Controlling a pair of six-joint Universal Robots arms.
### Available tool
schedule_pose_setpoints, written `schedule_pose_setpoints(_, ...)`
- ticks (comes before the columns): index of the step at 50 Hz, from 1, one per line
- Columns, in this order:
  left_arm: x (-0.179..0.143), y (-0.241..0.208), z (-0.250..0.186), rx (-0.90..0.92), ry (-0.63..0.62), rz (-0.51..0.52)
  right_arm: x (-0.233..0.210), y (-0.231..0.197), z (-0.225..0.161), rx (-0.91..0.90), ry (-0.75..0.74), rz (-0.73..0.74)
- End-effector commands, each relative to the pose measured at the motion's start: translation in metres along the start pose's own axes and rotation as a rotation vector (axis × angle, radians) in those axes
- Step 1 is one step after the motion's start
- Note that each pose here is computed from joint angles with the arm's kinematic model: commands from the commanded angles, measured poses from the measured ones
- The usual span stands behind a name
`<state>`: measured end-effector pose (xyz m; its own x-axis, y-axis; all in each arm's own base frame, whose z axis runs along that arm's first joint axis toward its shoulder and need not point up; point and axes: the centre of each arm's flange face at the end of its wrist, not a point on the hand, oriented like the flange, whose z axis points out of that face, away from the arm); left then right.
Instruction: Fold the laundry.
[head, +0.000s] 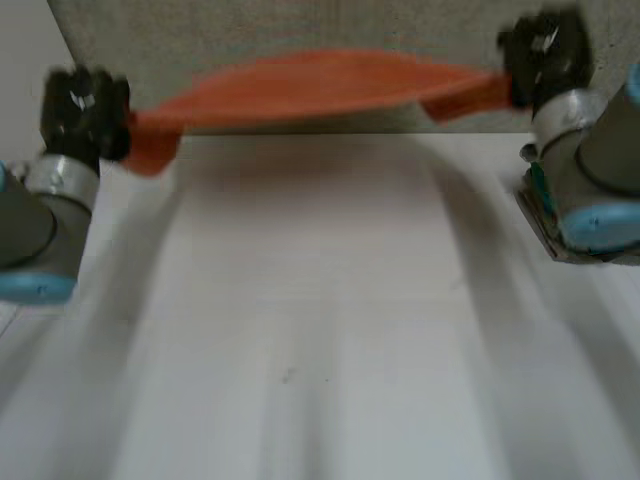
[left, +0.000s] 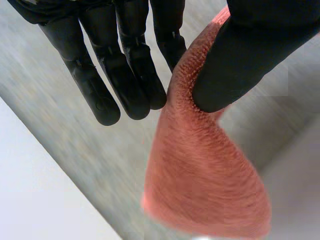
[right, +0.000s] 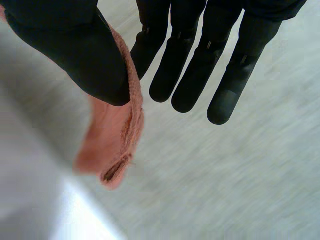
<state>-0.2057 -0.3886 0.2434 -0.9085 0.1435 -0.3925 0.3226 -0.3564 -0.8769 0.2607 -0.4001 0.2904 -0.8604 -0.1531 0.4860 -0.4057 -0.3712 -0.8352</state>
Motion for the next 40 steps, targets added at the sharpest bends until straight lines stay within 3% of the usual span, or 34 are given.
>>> schedule_pose_setpoints(1,0.028,0.062,-0.05,-0.201,0.111,0.079,-0.039,0.07,-0.042,-0.285,-0.164,0.011)
schedule_pose_setpoints(4,0.033,0.091,-0.064,-0.254,0.164,0.135,-0.054,0.1,-0.071,-0.438,-0.251,0.018)
schedule_pose_setpoints(15,0.01,0.124,-0.077,-0.333,0.191,0.285,-0.064,0.113,-0.1,-0.525,-0.307,0.024)
schedule_pose_setpoints(22,0.01,0.124,-0.089,-0.373,0.209,0.264,-0.057,0.097,-0.104,-0.5,-0.308,0.026)
schedule_pose_setpoints(30,0.019,0.106,-0.103,-0.356,0.338,0.21,-0.056,0.091,-0.104,-0.483,-0.318,0.029)
schedule_pose_setpoints(40,-0.013,0.091,-0.109,-0.417,0.321,0.142,-0.057,0.094,-0.109,-0.498,-0.332,0.03)
